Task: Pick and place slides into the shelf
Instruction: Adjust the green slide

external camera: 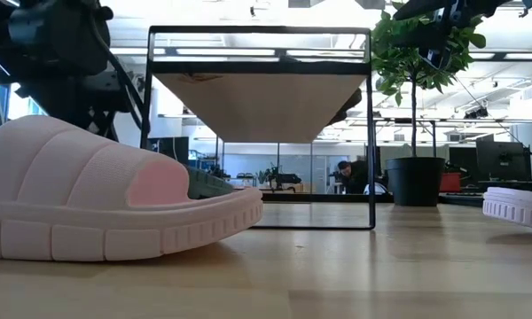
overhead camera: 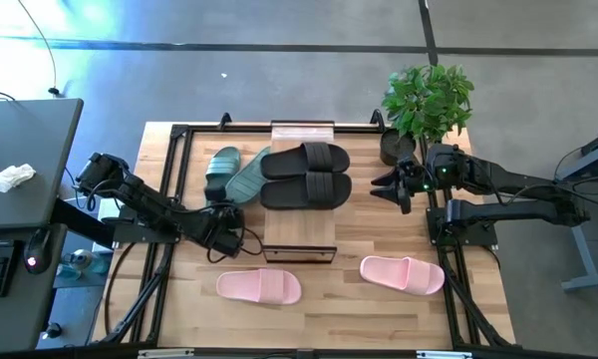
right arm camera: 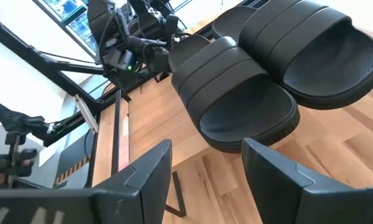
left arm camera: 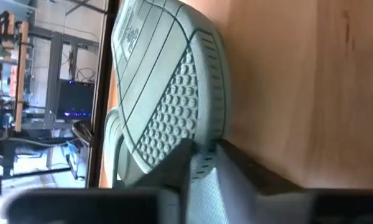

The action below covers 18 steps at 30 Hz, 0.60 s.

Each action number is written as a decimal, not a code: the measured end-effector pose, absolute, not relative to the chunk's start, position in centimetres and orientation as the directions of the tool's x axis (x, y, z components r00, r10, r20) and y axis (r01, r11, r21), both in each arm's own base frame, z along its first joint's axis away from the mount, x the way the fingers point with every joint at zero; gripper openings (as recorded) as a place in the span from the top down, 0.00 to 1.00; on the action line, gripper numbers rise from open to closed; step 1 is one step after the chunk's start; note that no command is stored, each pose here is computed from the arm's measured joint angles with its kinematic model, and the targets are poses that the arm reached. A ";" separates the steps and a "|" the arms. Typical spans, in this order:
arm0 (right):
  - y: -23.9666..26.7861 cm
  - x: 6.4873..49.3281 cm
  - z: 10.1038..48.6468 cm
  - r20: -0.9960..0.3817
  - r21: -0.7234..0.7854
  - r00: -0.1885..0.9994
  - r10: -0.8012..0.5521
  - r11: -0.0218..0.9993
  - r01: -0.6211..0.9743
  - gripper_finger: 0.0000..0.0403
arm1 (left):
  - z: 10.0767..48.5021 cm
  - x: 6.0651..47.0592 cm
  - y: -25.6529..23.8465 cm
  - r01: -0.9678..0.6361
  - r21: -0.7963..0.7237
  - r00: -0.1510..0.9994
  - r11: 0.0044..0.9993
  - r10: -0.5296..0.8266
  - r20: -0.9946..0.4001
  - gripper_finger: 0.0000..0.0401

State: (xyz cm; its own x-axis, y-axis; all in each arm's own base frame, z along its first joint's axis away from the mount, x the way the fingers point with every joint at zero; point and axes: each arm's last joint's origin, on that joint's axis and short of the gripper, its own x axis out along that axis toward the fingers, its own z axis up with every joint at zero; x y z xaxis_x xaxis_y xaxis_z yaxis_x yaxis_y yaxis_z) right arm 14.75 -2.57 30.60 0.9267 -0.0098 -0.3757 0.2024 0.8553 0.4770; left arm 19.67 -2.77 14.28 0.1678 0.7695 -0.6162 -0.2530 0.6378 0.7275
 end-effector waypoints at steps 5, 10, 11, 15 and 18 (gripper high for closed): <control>-2.6 14.7 30.6 -0.376 0.477 0.926 -0.019 0.853 0.211 0.54 | 14.9 19.8 -2.8 -0.347 0.689 0.147 0.637 0.762 -0.630 0.96; -2.6 14.7 30.6 -0.376 0.478 0.926 -0.018 0.853 0.211 0.54 | 17.1 20.2 -3.0 -0.366 0.687 0.086 0.627 0.758 -0.646 0.99; -2.6 14.7 30.6 -0.376 0.478 0.926 -0.018 0.853 0.211 0.54 | 17.6 20.3 -3.0 -0.358 0.694 0.076 0.625 0.760 -0.645 0.99; -2.6 14.7 30.6 -0.376 0.478 0.926 -0.018 0.853 0.211 0.54 | 19.2 20.5 -3.4 -0.300 0.710 0.060 0.638 0.755 -0.653 1.00; -2.6 14.7 30.6 -0.376 0.478 0.926 -0.017 0.853 0.210 0.54 | 21.1 20.2 -4.0 -0.268 0.713 0.075 0.648 0.752 -0.655 1.00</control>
